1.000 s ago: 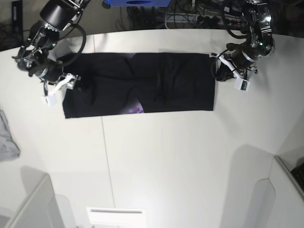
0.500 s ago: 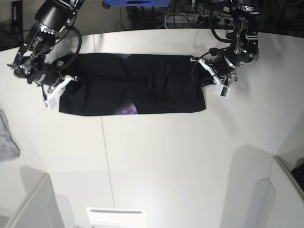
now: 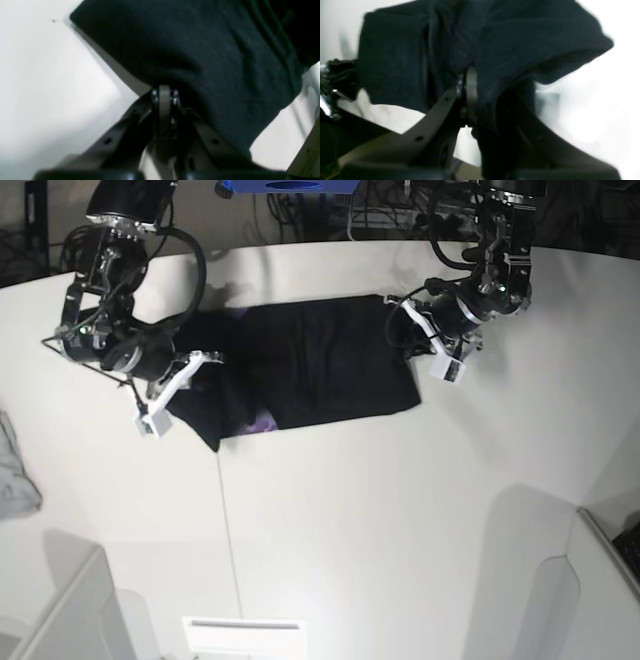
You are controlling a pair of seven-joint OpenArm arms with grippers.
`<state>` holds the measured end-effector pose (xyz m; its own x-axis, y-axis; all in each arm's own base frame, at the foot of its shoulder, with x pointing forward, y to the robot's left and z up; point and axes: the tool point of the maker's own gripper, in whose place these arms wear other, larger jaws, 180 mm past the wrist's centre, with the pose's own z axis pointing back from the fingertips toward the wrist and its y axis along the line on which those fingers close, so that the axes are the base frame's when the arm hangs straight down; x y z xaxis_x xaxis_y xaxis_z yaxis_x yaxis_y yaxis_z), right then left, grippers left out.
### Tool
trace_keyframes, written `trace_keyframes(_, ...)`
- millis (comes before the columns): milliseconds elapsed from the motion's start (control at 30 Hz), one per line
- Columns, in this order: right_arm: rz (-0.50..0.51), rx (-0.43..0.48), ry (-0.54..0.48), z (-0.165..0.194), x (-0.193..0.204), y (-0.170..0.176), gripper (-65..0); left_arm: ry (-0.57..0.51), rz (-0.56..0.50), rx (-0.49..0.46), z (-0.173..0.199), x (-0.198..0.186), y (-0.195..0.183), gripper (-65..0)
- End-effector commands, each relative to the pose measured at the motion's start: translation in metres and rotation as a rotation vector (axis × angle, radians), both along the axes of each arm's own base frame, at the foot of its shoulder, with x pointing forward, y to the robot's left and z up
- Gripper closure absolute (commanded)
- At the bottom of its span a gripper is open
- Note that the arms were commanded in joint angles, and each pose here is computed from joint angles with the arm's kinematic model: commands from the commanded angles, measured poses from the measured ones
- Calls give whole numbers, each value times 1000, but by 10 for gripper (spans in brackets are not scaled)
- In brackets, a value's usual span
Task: Fold the T-shirt properly
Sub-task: 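Grasp both ends of the shortened strip with both grippers, then fold the right gripper's end over toward the left gripper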
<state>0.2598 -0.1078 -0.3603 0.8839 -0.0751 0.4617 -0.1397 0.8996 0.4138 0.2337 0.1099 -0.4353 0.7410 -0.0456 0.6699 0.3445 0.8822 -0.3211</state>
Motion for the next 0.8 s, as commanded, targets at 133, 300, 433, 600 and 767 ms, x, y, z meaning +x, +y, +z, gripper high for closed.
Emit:
trace_keyframes(133, 40, 53, -47, 4, 0, 38, 0, 26, 24, 60, -4, -2, 12, 0)
trace_keyframes(300, 51, 114, -74, 12, -7, 76, 0, 32, 58, 70, -5, 0, 17, 0)
trace_keyframes(433, 64, 150, -50, 17, -13, 103, 0, 32, 58, 71, -5, 0, 18, 0)
trace_keyframes(600, 86, 178, -29, 21, -19, 131, 0, 34, 52, 89, -5, -1, 24, 0)
trace_keyframes(767, 66, 198, -12, 23, -23, 153, 0, 39, 48, 103, -6, -4, 29, 0)
